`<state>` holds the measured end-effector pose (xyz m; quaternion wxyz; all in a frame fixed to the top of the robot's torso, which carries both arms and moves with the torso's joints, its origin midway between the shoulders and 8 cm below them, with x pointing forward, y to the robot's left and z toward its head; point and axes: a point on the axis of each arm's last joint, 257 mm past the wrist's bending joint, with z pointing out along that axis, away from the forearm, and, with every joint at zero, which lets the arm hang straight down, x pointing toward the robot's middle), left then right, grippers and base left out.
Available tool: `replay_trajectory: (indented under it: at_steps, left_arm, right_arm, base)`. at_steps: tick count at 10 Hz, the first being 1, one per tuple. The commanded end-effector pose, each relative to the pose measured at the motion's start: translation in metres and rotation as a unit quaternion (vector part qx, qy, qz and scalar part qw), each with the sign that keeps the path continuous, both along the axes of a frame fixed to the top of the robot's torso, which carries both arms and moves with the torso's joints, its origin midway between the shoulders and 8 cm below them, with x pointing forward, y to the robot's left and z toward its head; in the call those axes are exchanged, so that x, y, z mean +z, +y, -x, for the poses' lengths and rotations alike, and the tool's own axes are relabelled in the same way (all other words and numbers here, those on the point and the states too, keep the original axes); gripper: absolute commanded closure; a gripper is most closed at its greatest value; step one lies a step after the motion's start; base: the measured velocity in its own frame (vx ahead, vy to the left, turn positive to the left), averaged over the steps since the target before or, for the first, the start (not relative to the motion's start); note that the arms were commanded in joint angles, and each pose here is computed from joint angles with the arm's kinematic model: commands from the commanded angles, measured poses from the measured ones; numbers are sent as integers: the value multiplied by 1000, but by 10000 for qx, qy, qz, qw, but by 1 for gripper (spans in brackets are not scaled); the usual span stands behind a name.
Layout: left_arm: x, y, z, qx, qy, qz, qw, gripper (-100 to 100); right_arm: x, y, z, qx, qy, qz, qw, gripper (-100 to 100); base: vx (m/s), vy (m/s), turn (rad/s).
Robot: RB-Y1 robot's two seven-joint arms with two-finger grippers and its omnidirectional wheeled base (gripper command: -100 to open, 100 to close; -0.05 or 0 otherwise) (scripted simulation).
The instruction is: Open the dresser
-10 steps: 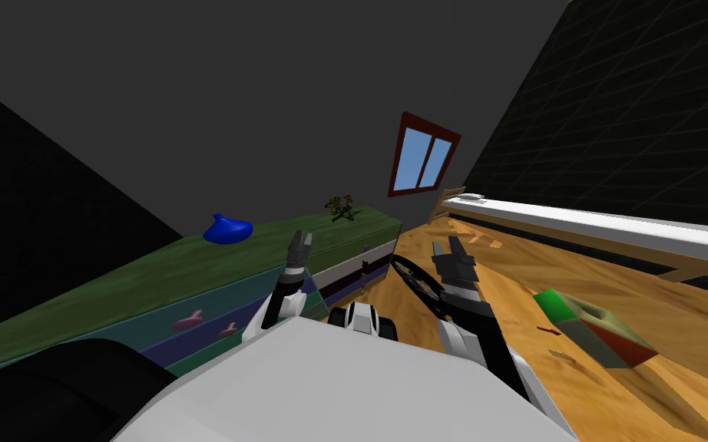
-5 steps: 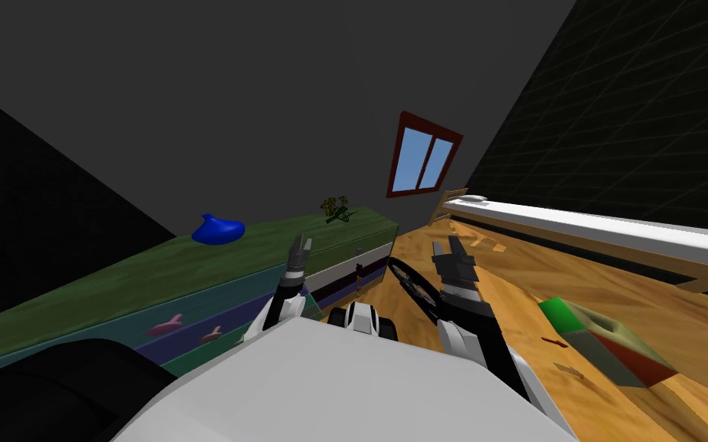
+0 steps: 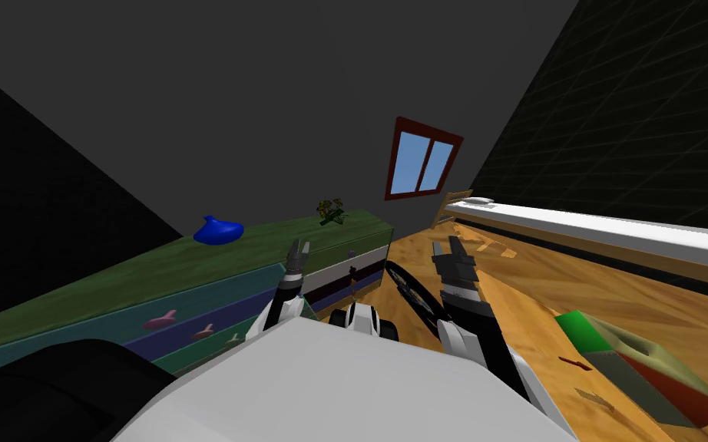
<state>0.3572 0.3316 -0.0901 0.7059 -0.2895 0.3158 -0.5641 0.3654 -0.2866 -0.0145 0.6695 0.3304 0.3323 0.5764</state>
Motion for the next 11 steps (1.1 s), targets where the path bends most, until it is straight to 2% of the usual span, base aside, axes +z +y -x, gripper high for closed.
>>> replay_trajectory:
  at_steps: [1,2,4,6,8,11]
  left_arm:
    - [-26,1,-1,-1,243,177,9995,-100]
    - [-35,6,1,21,286,258,9993,-100]
    - [-36,6,0,24,301,260,9992,-100]
    - [-47,11,2,52,360,348,9987,-100]
    - [-65,19,5,105,434,525,9976,-100]
    - [-80,24,8,151,540,625,9965,-100]
  right_arm:
    - [0,0,0,0,1,0,10000,0]
    - [0,0,0,0,0,1,10000,0]
    - [0,0,0,0,-1,0,10000,0]
    - [0,0,0,0,0,0,10000,0]
    - [0,0,0,0,0,0,10000,0]
    - [0,0,0,0,0,0,10000,0]
  base:
    - [60,-69,51]
    - [50,-70,12]
    - [0,-71,-14]
    - [26,-87,25]
    - [76,-104,41]
    - [38,-100,22]
